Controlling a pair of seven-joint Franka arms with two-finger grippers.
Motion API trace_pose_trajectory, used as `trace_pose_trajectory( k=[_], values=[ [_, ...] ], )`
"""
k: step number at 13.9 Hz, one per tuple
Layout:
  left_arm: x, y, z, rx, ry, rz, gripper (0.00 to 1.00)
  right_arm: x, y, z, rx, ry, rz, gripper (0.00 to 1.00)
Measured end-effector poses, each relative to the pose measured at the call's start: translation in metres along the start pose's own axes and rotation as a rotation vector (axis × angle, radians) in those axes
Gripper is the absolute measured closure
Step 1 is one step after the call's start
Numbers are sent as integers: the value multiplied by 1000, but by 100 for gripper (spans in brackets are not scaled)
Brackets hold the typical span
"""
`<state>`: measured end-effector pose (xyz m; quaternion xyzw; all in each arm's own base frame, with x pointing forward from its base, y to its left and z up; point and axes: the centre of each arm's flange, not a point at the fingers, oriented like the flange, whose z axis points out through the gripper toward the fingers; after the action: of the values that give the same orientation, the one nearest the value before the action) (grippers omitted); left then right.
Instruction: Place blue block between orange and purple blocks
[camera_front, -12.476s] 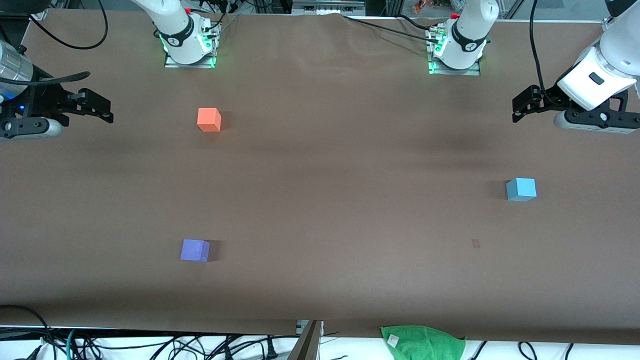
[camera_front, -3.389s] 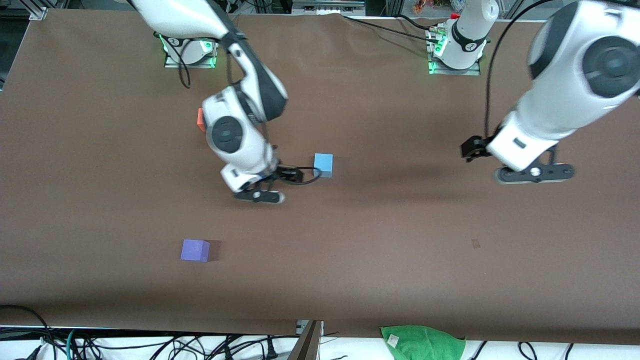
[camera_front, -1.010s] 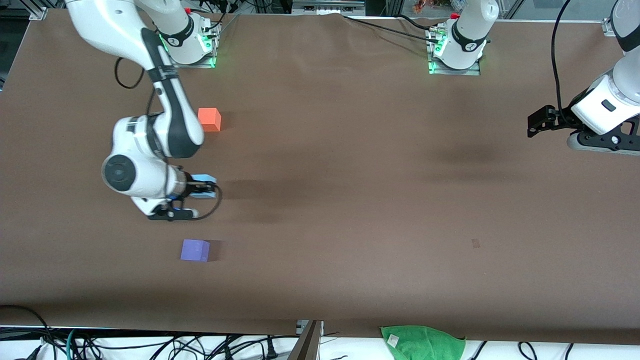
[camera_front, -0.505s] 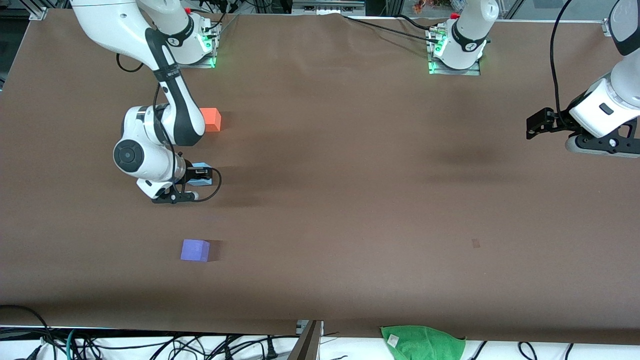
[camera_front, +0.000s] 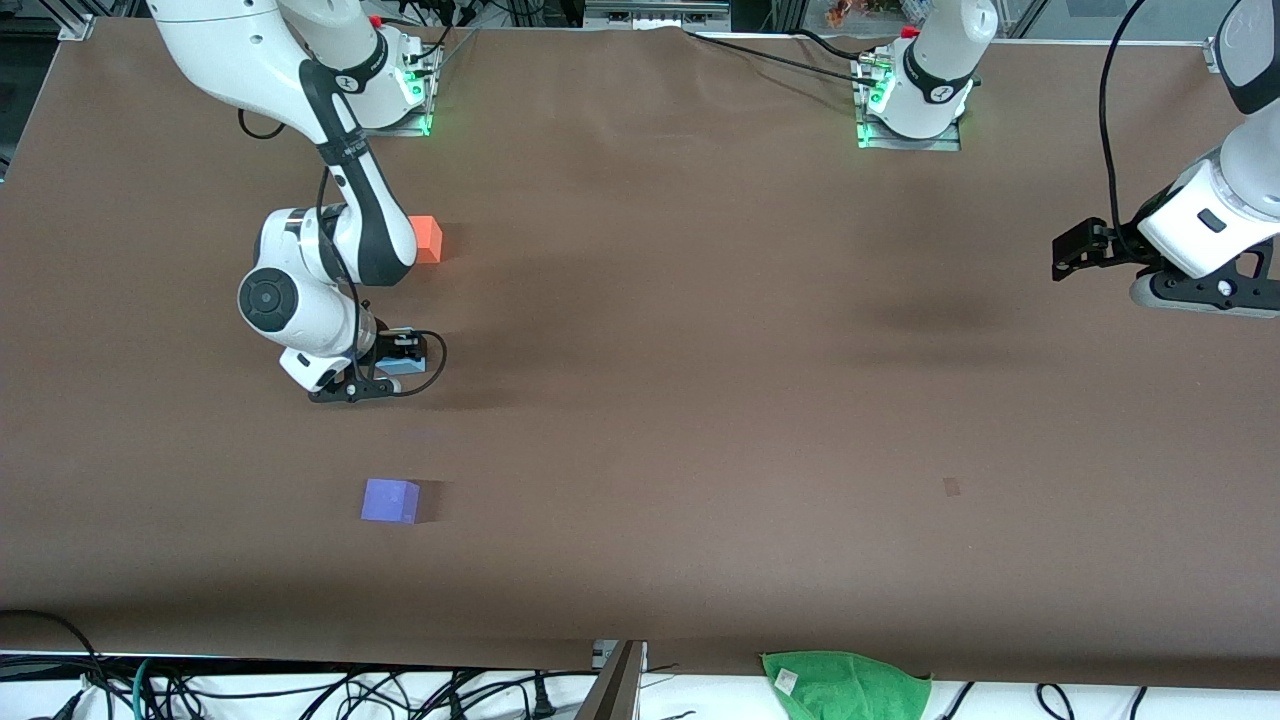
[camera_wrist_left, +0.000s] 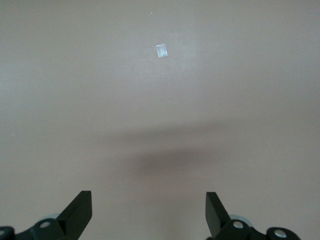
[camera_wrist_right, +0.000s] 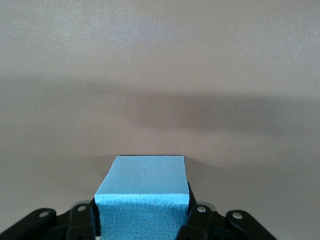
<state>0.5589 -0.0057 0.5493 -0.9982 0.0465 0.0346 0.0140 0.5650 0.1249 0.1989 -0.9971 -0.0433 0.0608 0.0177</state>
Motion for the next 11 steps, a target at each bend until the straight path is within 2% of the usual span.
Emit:
trace_pose_trajectory(
  k=[6,8,11],
  values=[
    [0,0,0,0,0,-1,0,1,0,2,18,13,23,43],
    [0,0,0,0,0,-2,0,2,-1,1,18,24,23,28],
    [0,0,0,0,0,-2,0,12,-10,-25,46,50,49,0]
  ],
)
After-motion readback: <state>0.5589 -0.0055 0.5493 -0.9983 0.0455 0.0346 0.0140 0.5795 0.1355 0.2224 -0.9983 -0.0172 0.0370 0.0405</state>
